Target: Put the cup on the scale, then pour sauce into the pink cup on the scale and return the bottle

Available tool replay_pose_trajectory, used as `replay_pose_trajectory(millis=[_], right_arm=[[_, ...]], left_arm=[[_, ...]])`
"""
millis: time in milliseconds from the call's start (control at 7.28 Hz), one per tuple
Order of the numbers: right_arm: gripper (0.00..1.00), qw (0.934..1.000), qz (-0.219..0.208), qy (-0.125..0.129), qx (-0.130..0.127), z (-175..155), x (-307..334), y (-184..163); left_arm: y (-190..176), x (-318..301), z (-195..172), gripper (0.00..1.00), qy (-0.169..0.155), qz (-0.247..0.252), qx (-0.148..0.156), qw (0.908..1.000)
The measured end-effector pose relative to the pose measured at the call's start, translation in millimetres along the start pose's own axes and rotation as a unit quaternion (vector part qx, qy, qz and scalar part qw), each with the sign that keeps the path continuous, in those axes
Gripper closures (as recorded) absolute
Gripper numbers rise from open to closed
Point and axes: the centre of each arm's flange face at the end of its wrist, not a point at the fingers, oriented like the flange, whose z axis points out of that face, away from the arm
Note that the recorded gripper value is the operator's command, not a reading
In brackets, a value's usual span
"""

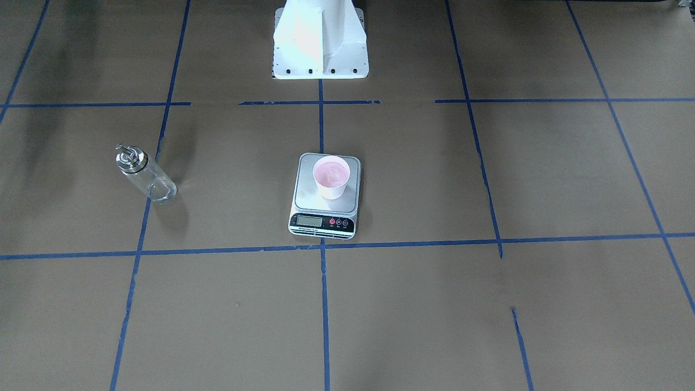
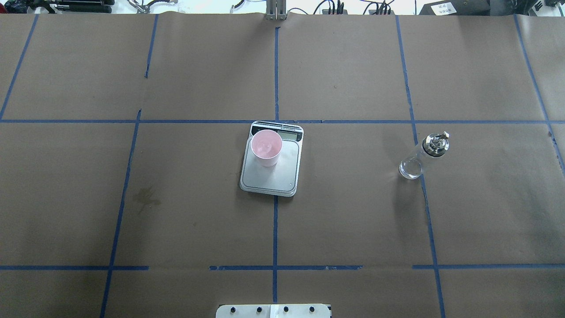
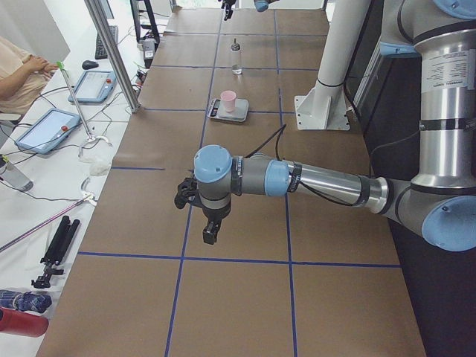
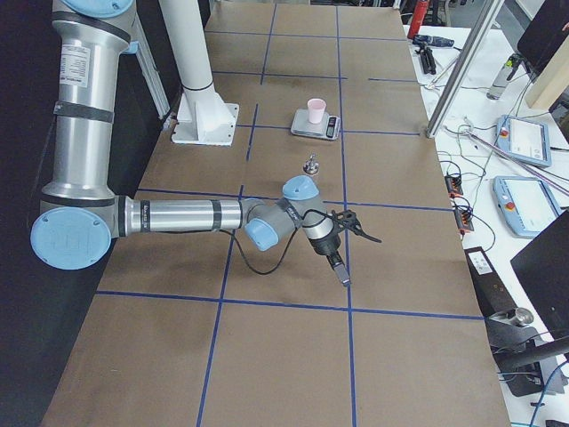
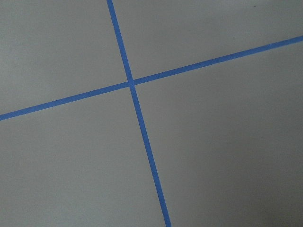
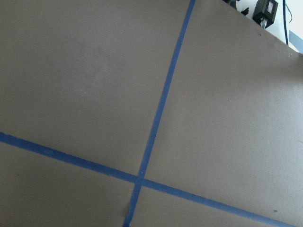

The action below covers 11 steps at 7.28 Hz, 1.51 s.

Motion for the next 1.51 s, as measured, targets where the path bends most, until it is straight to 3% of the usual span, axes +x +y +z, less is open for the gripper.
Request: replay_pose_trajectory(millis=[275,412,687,824,1237,1511], right_arm=[[0.00,0.9978,0.030,-0.026,-0.052,2.5,37.8,15.0],[0.00,0.9953,0.047,-0.054,-0.066,2.6,47.9,22.1],[0.00,0.9787,0.113,-0.141,-0.097,-19.6,70.6,24.5],[0.00,0.9715,0.138,-0.156,-0.113,-36.1,75.9,24.8],[0.00,0.9651,0.151,-0.146,-0.156,-41.8,85.1,60.3],[0.00,0.9641,0.154,-0.141,-0.165,-38.6,87.0,73.9]], left_arm=[[2.3,-3.4,3.6,0.00,0.000,-0.003,-0.004,1.0000],[2.7,-4.0,4.2,0.00,0.000,-0.004,-0.004,1.0000],[2.9,-4.0,4.4,0.00,0.001,-0.004,-0.004,1.0000],[3.0,-4.4,4.7,0.00,0.001,-0.004,-0.005,1.0000],[2.4,-5.2,4.7,0.00,-0.003,-0.005,-0.005,1.0000],[2.3,-5.9,4.8,0.00,-0.005,-0.005,-0.007,1.0000]])
